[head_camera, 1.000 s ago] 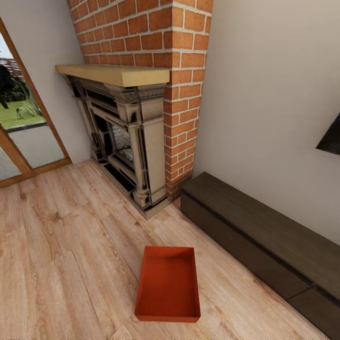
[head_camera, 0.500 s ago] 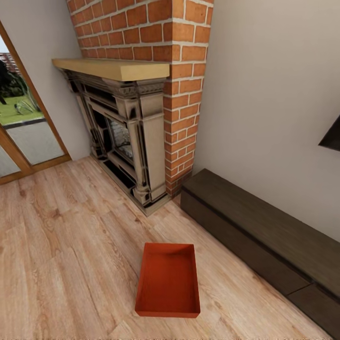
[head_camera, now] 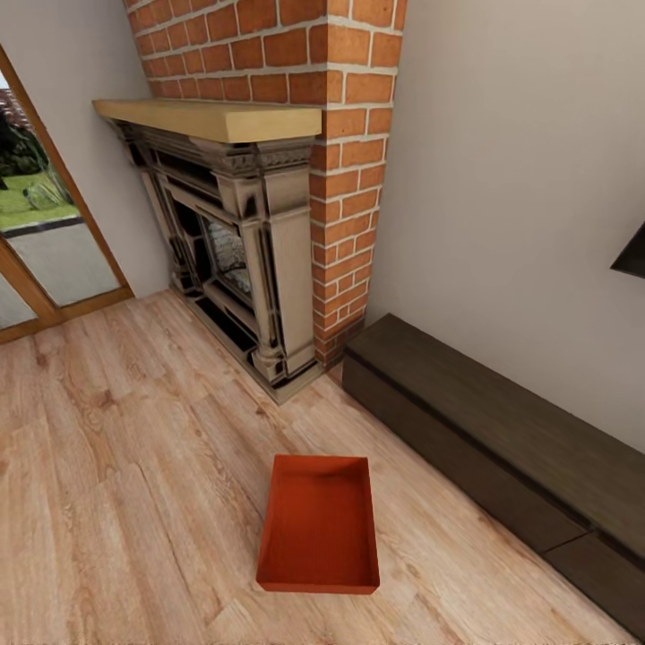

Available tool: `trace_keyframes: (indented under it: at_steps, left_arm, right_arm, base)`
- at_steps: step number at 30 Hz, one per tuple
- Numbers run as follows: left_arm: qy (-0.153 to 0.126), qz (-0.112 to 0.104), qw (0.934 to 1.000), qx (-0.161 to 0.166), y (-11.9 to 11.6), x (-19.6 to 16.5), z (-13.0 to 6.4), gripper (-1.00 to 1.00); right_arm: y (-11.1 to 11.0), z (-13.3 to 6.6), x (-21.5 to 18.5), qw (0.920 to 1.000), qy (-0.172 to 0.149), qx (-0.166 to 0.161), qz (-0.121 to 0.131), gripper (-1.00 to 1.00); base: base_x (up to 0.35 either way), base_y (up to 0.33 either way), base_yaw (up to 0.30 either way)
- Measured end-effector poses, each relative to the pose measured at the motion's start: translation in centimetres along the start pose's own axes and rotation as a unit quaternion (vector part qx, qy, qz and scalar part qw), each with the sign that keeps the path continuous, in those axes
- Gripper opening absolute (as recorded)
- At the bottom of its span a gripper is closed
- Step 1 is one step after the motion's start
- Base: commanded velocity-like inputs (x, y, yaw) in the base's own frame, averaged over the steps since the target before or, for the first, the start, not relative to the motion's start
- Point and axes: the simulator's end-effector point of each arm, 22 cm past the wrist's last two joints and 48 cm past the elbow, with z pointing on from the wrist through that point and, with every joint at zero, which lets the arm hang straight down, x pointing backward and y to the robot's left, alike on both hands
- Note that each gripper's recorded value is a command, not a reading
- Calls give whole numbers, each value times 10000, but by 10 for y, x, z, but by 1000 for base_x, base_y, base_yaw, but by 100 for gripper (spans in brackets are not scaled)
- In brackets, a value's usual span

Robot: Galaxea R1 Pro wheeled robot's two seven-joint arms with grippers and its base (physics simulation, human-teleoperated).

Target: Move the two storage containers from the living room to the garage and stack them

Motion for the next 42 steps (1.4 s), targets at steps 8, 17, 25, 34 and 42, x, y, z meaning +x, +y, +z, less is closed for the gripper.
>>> trace_keyframes:
  at_steps: [8, 17, 25, 34, 42]
  left_arm:
    - [60, 9, 10000, -18, 1, 5, 1, 100]
    - [129, 19, 9999, -38, 3, 10, 3, 100]
    - [189, 28, 9998, -55, 4, 15, 4, 100]
    - [257, 38, 9996, -75, 5, 21, 5, 100]
    - [319, 48, 9994, -93, 7, 26, 6, 100]
  right_arm:
    - [1, 0, 5, 10000, 62, -16, 0, 100]
    - [3, 1, 10, 9999, 131, -31, -4, 100]
    - [4, 1, 15, 9998, 193, -45, -7, 100]
    - [5, 1, 21, 9996, 259, -61, -18, 100]
    - [7, 1, 25, 9995, 315, -80, -35, 100]
  base:
    - [0, 0, 0]
    - [0, 0, 0]
    - [0, 0, 0]
    - [0, 0, 0]
    - [0, 0, 1]
